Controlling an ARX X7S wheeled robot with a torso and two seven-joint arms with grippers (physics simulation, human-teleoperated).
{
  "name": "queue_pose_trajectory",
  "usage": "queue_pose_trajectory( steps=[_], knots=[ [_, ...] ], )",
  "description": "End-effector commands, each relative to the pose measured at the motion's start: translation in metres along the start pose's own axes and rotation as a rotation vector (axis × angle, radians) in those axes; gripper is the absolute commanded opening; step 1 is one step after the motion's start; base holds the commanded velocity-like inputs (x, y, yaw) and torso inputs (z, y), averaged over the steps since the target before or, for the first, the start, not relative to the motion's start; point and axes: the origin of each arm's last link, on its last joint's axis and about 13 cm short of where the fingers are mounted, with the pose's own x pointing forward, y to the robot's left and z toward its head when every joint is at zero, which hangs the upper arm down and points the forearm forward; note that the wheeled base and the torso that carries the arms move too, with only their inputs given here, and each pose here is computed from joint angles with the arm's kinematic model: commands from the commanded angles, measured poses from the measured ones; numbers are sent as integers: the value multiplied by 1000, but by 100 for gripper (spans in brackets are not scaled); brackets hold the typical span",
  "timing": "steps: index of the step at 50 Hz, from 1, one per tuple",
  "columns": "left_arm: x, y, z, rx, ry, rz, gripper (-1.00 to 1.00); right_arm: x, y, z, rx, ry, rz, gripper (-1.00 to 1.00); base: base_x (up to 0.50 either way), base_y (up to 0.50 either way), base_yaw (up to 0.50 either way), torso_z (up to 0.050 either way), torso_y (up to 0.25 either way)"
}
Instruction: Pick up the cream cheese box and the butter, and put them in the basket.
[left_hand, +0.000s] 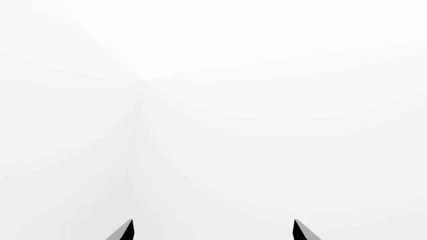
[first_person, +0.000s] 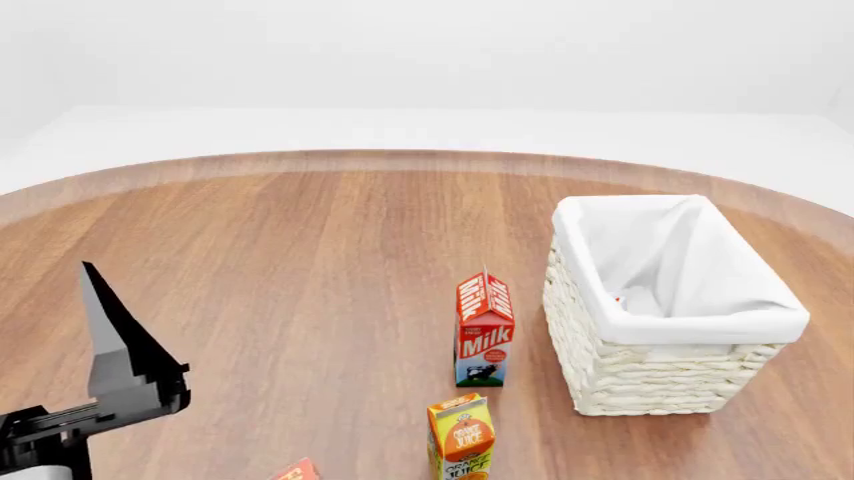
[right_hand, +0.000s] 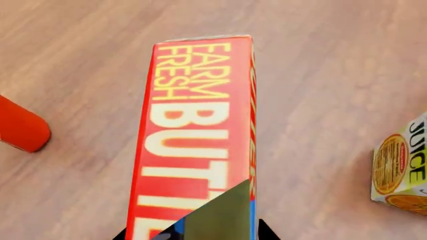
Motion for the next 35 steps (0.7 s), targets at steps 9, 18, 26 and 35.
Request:
queue_pose_trajectory(
  steps=[9, 18, 26, 35],
  knots=[
    [0, 1, 1, 1, -3, 3, 100, -27, -10, 31, -17, -226, -98, -100, 0, 0, 0, 0, 1],
    [0, 0, 1, 1, -3, 1, 100, -37, -11, 40, -34, -291, -122, -100, 0, 0, 0, 0, 1],
    [1, 0, 1, 1, -3, 1, 100, -48, -12, 46, -59, -337, -131, -100, 0, 0, 0, 1, 1],
    [0, -1, 1, 2, -3, -1, 100, -65, -15, 57, -80, -398, -164, -100, 0, 0, 0, 0, 0]
  ],
)
